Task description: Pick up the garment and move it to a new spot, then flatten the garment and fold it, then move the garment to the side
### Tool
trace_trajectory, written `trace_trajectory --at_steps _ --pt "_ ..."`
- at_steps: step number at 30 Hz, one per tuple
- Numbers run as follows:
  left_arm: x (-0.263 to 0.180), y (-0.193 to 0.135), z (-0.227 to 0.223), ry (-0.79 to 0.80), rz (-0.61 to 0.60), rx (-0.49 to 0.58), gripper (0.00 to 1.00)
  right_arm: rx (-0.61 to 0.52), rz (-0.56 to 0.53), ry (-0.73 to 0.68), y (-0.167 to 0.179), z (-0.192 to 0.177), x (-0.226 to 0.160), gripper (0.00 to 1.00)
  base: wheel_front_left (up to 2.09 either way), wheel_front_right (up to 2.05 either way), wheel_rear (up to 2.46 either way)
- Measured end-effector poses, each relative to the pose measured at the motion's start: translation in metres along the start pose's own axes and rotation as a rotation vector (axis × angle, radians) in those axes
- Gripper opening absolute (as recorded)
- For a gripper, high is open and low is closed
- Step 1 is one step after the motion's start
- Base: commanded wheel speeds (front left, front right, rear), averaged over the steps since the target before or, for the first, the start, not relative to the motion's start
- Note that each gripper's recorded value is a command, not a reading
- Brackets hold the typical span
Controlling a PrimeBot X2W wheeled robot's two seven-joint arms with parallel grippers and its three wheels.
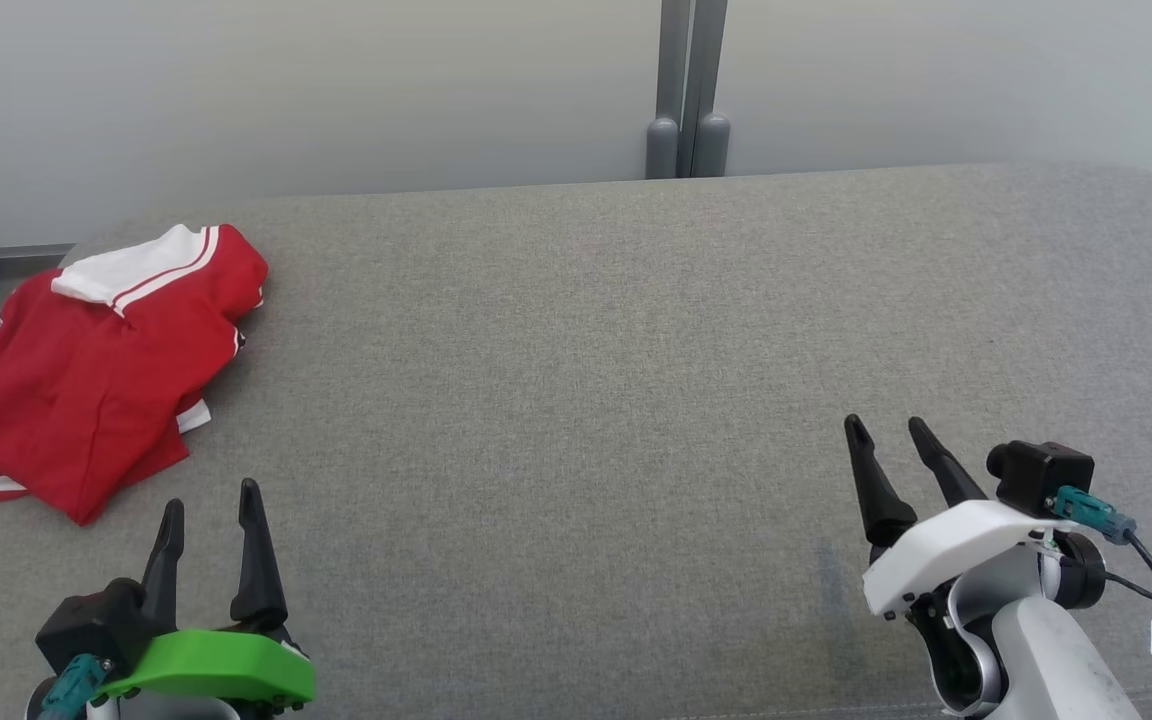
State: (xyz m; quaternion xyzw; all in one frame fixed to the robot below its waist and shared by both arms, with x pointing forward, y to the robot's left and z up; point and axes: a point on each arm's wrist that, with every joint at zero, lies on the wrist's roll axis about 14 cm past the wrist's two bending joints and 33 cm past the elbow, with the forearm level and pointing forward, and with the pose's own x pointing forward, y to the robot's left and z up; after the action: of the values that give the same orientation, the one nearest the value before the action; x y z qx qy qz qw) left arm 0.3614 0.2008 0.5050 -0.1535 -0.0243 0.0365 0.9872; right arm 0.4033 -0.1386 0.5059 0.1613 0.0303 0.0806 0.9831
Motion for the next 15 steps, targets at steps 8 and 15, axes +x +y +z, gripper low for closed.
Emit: trace_trajectory --at_steps 8,15 --pt "-0.002 0.003 0.001 -0.008 0.0 0.065 1.0 -0.068 0.03 -0.025 0.009 0.007 0.0 1.0 0.0 0.0 0.0" --pt "-0.005 0.005 0.0 -0.004 -0.006 0.125 1.0 -0.123 0.055 -0.037 0.017 0.008 -0.002 1.0 0.0 0.0 0.0"
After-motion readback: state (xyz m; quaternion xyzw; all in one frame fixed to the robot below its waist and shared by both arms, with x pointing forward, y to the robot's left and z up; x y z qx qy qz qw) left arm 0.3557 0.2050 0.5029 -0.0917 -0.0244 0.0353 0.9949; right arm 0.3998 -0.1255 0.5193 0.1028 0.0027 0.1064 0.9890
